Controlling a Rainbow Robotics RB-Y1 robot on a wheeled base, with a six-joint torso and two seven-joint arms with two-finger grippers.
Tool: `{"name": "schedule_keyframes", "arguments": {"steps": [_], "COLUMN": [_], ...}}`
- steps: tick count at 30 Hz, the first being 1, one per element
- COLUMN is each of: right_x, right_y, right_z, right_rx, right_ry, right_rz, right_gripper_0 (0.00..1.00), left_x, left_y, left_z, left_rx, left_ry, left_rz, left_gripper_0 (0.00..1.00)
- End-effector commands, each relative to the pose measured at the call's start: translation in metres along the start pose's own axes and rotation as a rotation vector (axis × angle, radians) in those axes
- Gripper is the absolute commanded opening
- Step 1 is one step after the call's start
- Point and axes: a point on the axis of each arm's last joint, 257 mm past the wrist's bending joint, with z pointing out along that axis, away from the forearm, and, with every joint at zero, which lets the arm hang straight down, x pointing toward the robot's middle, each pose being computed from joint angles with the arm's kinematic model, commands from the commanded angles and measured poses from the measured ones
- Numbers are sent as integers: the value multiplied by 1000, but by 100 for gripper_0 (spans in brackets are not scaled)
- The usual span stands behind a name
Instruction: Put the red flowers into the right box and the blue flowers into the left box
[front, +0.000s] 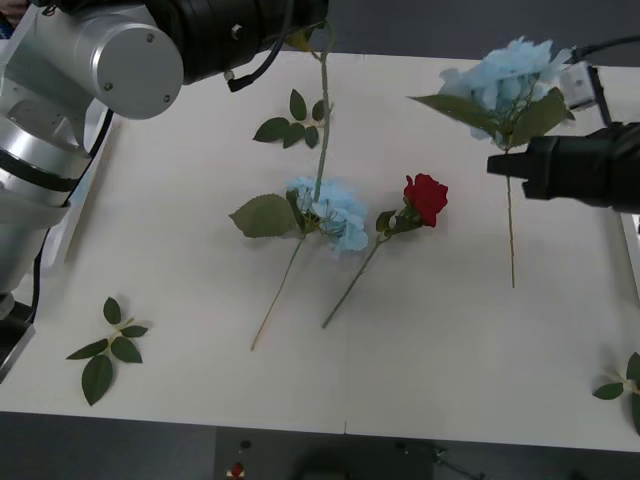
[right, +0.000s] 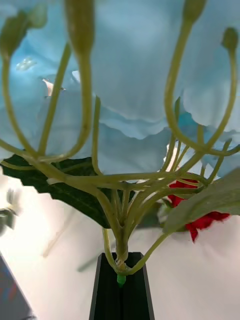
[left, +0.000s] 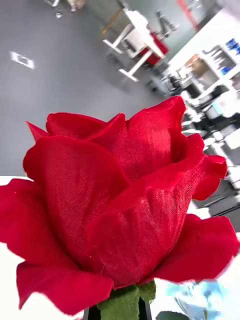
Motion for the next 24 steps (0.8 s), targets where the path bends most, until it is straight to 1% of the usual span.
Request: {"name": "schedule_keyframes", "arguments": {"steps": [1, 3, 5, 8, 14, 23, 24], "right_x": [-28, -35, -37, -35, -29, -12, -11], "right_y": [-42, -63, -81, -99, -103, -130, -133], "right_z": [-27, -39, -47, -51, -53, -55, -55], "right_rx": [10, 13, 24, 45, 51, 141, 151], "right_ry": [-91, -136, -163, -175, -150, -96, -91], "right_rz": [25, 58, 73, 83, 74, 41, 37], "right_gripper_0": [0, 0, 0, 0, 0, 0, 1], "left_x": [-28, -28, -30, -29, -20, -17, -16], "left_y": [-64, -81, -88, -94, -119, -140, -140], "left_z": [5, 10, 14, 16, 22, 25, 25], "left_rx": [135, 172, 174, 183, 229, 276, 278], "left_ry": [-101, -130, -153, -162, -159, -177, -179], "left_rz": [8, -9, 9, 8, -28, -48, -48], "left_gripper_0": [0, 0, 0, 0, 0, 0, 0]}}
